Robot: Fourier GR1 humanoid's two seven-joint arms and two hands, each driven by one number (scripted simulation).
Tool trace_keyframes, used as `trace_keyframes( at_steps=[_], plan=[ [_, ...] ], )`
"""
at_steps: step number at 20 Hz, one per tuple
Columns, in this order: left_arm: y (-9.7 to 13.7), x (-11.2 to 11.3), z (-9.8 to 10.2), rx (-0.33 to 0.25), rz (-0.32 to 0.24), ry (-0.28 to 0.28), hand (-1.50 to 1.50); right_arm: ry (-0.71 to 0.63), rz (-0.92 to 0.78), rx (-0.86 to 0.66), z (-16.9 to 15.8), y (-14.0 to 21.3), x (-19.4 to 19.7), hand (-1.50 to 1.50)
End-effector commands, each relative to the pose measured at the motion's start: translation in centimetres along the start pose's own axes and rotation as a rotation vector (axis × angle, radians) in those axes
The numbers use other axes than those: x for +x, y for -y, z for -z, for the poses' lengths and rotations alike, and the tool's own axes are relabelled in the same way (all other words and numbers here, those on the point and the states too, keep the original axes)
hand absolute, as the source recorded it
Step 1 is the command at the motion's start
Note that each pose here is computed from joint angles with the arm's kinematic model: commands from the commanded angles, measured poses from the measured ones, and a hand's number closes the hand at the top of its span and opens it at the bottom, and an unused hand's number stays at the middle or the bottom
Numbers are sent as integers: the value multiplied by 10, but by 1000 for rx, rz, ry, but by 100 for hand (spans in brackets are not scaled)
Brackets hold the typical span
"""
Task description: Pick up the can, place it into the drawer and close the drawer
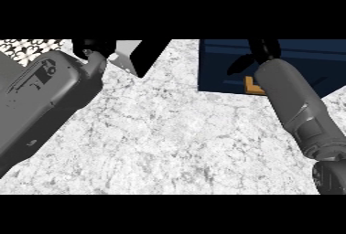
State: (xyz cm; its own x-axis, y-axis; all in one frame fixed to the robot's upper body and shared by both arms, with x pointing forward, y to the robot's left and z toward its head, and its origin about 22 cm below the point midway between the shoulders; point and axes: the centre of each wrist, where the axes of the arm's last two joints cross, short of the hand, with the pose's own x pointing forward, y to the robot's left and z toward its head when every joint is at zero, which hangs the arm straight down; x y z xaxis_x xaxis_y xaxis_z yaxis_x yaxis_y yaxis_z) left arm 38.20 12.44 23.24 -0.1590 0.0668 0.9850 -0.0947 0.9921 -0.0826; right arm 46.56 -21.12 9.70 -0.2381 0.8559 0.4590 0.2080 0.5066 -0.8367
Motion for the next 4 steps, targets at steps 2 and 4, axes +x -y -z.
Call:
trace_keyframes(
  at_steps=[2,4],
  plan=[
    [-5,0,-2,-7,-1,5,-150,-6,284,-92,18,9,30,-150],
    [-2,-8,-13,-18,7,-3,-150,-20,310,-94,20,21,21,-150]
  ],
)
